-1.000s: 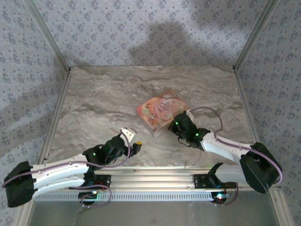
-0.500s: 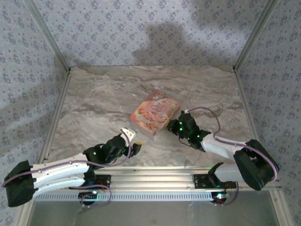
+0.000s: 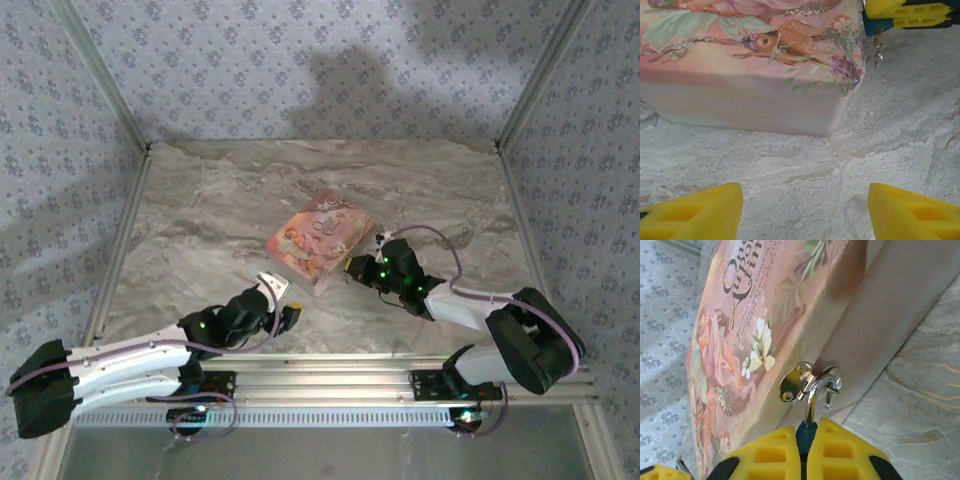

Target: Unlock the padlock with the key

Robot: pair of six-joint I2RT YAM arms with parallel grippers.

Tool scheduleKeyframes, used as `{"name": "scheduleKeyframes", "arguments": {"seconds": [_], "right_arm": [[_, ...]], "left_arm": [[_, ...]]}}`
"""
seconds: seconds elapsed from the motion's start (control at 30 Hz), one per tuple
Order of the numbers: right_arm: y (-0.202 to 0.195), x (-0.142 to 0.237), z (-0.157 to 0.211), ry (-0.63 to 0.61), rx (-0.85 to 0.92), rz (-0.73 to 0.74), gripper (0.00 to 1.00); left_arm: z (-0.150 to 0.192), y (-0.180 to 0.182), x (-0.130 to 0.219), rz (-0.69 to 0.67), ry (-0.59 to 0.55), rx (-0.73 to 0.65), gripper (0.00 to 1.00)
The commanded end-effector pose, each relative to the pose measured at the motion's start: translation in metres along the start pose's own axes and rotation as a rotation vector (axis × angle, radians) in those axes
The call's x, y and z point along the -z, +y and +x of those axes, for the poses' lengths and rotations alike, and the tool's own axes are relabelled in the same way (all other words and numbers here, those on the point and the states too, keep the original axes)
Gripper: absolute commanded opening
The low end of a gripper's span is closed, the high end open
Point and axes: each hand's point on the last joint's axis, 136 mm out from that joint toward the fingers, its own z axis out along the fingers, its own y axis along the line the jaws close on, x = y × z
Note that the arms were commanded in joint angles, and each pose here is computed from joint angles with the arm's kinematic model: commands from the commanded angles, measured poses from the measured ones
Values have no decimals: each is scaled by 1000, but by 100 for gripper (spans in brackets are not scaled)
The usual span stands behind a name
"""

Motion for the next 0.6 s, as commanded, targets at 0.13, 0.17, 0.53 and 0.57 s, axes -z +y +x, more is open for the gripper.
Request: {"name": "scheduleKeyframes", "arguments": {"seconds": [0.13,0.17,0.53,0.57], "right_arm": [[-35,2,2,-10,-83,78,0],[-38,1,2,-17,-116,61,0],[-13,0,-15,-55,-120,7,0],[-10,2,-19,-70,-112,12,0]], "left_arm": [[-14,-5,1,17,-18,28,67],[-14,-5,1,18,-16,29,67],[-13,-4,2,15,-20,33,67],[-14,-4,3,14,-21,33,67]]}}
